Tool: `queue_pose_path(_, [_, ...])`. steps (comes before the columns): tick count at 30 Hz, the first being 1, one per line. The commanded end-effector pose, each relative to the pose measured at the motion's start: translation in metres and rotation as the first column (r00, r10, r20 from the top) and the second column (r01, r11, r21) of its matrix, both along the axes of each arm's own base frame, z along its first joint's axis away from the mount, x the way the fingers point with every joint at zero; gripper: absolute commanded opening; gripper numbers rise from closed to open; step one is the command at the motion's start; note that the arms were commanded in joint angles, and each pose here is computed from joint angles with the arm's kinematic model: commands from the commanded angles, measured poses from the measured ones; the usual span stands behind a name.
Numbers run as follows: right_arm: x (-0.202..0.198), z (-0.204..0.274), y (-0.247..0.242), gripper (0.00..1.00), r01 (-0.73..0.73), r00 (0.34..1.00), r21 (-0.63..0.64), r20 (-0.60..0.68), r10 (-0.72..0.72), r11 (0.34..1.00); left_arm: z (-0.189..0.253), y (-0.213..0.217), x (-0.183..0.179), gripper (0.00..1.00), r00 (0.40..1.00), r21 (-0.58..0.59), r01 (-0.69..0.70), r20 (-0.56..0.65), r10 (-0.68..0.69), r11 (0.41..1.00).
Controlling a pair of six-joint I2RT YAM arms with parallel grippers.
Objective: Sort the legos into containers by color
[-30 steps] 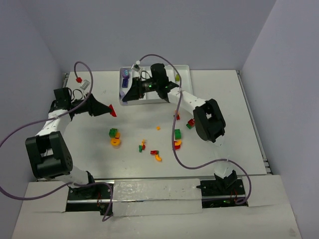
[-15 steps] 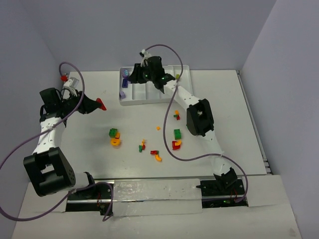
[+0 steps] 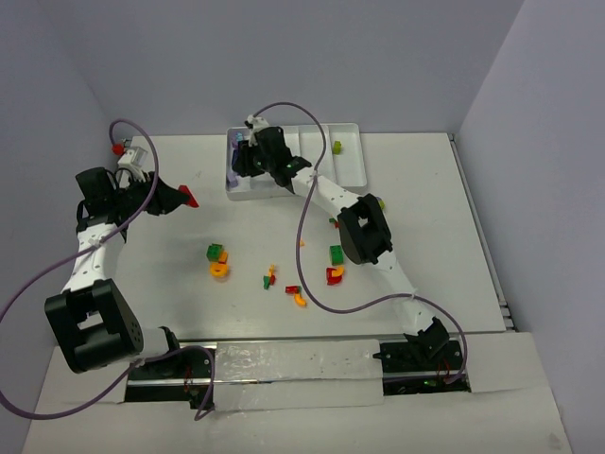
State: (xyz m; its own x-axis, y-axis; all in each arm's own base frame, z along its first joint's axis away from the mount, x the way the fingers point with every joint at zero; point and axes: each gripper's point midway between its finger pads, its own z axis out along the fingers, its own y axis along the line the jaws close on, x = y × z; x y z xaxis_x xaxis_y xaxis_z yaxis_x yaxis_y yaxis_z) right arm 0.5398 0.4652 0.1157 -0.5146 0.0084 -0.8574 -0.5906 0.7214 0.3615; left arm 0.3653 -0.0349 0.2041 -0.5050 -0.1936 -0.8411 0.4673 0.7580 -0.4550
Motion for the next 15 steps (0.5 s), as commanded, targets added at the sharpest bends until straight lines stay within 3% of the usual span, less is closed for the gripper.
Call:
queue_pose_path(1, [0.018,0.053,-0.003,0.52,0.048,0.99,0.06,0.128,-0.056,0.997,0.017,0.003,0.008,0.0,0.998,0.025,-0.031,0.058,0.029,0.999])
queue_pose_path(8, [0.008,0.064,0.006,0.97,-0.011,0.993,0.1,0.12,-0.001,0.995,0.022,0.001,0.015,0.0,0.996,0.053,-0.047,0.083,0.042,0.997])
queue_pose_path(12, [-0.001,0.094,0.004,1.0,-0.037,0.993,0.137,0.119,0.021,0.99,0.029,-0.007,0.027,0.0,0.993,0.09,-0.067,0.107,0.057,0.994])
queue_pose_path(13, [-0.002,0.101,-0.001,1.0,-0.03,0.993,0.139,0.117,0.014,0.99,0.029,-0.001,0.036,0.0,0.988,0.122,-0.125,0.111,0.112,0.985])
queue_pose_path(15, [-0.001,0.14,-0.025,1.0,-0.01,0.989,0.172,0.144,-0.015,0.985,0.039,-0.014,0.049,0.0,0.982,0.133,-0.16,0.121,0.144,0.978])
